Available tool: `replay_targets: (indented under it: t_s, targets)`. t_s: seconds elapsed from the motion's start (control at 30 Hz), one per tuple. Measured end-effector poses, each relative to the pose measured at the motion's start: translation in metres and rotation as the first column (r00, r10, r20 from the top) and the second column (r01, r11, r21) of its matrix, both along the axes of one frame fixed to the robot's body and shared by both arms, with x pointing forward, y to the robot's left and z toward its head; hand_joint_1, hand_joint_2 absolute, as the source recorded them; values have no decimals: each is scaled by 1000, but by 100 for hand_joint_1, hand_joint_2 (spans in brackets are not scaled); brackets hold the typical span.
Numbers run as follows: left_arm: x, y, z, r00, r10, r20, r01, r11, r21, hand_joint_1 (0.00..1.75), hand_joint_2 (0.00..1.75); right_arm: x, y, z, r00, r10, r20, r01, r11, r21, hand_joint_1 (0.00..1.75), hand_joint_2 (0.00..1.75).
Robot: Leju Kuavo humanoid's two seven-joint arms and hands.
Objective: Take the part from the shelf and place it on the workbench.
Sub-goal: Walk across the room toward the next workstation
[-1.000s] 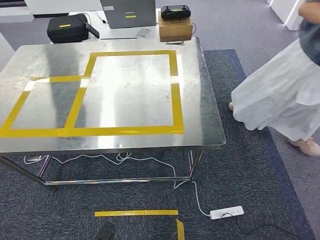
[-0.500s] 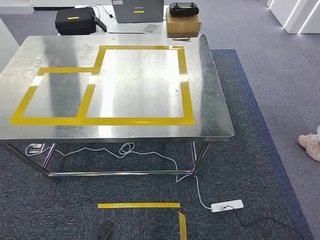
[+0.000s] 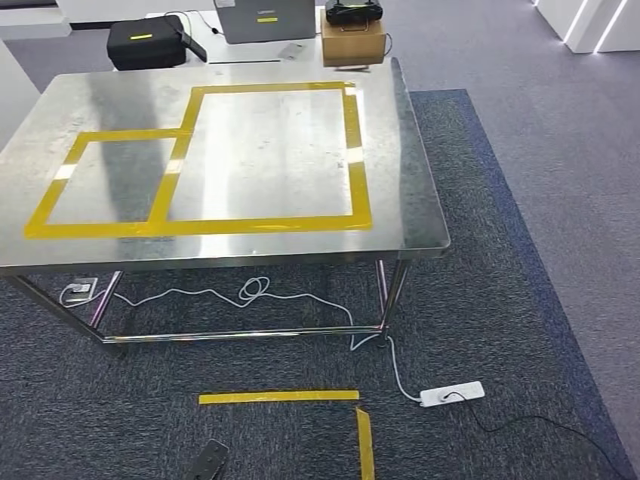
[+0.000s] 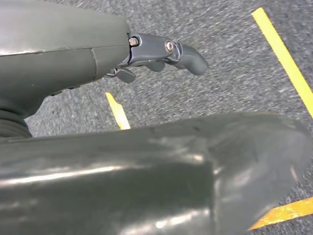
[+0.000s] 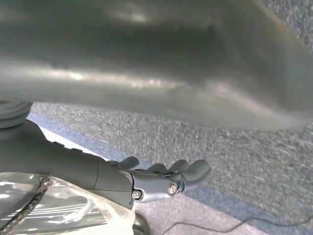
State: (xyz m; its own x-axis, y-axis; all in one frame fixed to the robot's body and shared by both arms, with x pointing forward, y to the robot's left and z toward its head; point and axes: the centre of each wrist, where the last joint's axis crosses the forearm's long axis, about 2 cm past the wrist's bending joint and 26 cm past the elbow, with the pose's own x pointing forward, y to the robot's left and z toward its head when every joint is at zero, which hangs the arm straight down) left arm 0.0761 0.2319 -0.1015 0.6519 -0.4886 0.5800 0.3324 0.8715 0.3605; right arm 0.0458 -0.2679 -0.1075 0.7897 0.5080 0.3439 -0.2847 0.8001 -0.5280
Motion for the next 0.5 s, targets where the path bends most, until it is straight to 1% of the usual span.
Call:
replay_targets:
  t_s: [0.5]
  targets:
    - [0, -1, 0, 1000, 5, 5, -5, 1000, -4, 0, 0, -1, 0, 0, 1000, 2, -1, -2, 1000, 1, 0, 0]
